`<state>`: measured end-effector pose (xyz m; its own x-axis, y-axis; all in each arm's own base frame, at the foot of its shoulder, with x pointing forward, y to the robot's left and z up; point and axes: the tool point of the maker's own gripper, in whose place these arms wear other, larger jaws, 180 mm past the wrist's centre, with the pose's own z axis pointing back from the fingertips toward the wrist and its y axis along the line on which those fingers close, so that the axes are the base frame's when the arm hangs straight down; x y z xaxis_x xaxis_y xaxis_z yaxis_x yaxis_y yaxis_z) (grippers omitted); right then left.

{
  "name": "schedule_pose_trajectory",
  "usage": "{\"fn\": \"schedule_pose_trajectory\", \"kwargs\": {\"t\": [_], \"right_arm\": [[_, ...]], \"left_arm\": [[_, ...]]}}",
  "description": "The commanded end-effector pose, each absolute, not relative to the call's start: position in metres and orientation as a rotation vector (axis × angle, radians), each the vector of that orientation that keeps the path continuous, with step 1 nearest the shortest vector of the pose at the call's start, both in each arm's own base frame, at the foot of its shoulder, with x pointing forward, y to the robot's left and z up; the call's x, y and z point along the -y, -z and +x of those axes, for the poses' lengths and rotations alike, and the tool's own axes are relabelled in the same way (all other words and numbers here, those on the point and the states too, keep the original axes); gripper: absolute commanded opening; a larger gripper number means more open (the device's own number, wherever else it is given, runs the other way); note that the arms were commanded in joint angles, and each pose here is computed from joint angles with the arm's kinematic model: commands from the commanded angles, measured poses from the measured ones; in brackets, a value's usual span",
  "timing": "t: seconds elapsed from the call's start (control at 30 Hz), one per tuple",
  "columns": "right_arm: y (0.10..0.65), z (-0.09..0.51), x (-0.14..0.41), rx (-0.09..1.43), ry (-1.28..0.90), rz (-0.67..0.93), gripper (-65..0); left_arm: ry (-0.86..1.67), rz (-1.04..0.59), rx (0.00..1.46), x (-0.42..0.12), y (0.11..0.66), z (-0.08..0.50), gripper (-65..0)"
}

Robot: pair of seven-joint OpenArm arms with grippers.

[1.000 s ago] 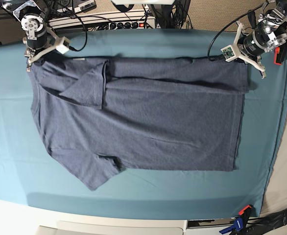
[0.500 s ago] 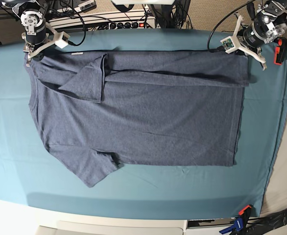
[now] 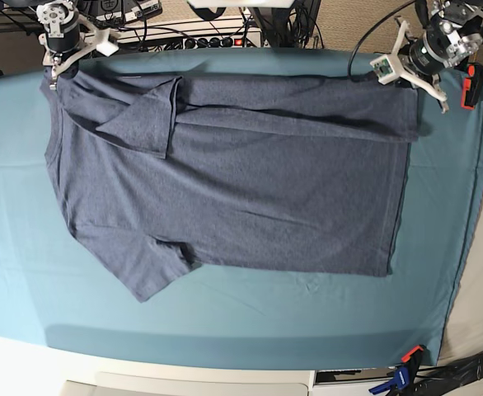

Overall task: Fold the T-shirt properly
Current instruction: 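Drag the shirt by its folded edge toward the robot with both grippers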

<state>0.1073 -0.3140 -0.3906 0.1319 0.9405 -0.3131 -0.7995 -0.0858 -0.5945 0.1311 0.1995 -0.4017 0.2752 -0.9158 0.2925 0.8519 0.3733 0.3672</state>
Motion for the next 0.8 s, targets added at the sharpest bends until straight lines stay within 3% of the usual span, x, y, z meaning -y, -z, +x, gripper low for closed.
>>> {"fn": "schedule_pose_trajectory", "kwargs": {"t": [0.0,0.77], "right_arm": [[0.385,0.109,0.312,0.244,-1.482,-0.789,-65.0],[0.381,0.107,0.308,0.248,-1.506,-0.788,-65.0]], "left_arm": [[1.212,0.131,0.477,-0.198,0.4,0.123,-65.0],[1.213,0.19,0.432,-0.207,0.4,0.106,-65.0]]}}
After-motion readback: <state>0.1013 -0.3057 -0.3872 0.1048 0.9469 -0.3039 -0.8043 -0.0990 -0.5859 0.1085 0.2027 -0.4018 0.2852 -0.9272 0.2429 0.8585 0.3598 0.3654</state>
